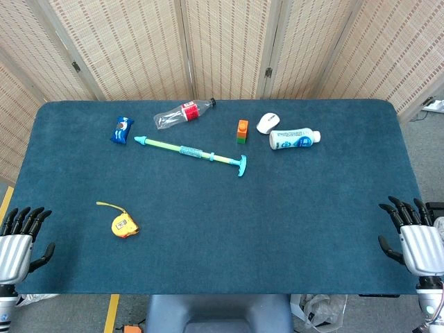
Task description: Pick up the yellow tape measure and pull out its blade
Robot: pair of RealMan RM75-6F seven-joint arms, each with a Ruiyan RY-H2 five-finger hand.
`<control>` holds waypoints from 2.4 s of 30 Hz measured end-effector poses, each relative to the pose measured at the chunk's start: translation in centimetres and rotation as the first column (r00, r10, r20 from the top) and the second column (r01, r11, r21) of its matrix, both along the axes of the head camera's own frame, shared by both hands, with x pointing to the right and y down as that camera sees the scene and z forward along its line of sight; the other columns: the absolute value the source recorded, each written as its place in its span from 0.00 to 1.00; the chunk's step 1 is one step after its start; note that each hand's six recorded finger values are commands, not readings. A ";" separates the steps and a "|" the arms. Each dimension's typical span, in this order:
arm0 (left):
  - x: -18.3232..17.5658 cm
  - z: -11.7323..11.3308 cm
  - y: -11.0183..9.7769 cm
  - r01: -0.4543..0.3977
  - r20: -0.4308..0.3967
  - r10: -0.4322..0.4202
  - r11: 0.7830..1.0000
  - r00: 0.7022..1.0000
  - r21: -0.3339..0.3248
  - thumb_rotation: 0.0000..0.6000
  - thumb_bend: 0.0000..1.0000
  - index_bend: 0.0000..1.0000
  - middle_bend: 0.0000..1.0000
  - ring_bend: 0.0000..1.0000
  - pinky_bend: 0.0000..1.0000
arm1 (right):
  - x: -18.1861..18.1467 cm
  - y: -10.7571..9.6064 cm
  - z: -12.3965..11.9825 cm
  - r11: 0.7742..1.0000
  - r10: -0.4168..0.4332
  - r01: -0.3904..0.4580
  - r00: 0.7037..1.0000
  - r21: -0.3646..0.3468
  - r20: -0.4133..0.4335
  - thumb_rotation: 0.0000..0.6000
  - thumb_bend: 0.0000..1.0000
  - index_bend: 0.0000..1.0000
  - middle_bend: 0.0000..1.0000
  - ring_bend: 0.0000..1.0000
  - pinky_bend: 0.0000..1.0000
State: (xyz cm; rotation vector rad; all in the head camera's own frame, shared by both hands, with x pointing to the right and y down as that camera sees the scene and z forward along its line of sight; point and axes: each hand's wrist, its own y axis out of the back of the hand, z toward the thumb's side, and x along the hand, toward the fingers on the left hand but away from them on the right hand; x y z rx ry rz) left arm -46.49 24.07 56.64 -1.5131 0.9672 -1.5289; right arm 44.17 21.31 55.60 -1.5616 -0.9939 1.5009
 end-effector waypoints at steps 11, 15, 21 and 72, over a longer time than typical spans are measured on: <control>0.5 0.0 -0.3 -0.017 -0.017 0.017 1.000 1.000 0.014 1.00 0.40 0.19 0.16 0.11 0.01 | 0.4 0.0 -0.8 1.000 0.008 -0.008 1.000 0.022 0.003 1.00 0.38 0.18 0.13 0.15 0.00; 1.1 0.1 -0.8 -0.042 -0.044 0.043 0.999 0.998 0.026 1.00 0.40 0.20 0.16 0.12 0.02 | 0.4 -0.1 -1.2 0.999 0.004 -0.005 1.000 0.040 0.006 1.00 0.38 0.18 0.13 0.15 0.00; 2.9 1.0 -2.5 -0.135 -0.093 0.136 0.991 0.986 0.018 1.00 0.40 0.19 0.16 0.12 0.02 | 0.4 -0.3 -1.8 0.999 -0.005 0.005 1.000 0.054 0.005 1.00 0.38 0.18 0.13 0.15 0.00; 10.5 12.6 -5.0 -0.444 -0.073 0.476 0.742 0.877 -0.502 1.00 0.53 0.15 0.18 0.12 0.00 | 1.3 0.2 -2.0 0.999 0.027 -0.026 1.000 0.046 -0.003 1.00 0.38 0.18 0.13 0.15 0.00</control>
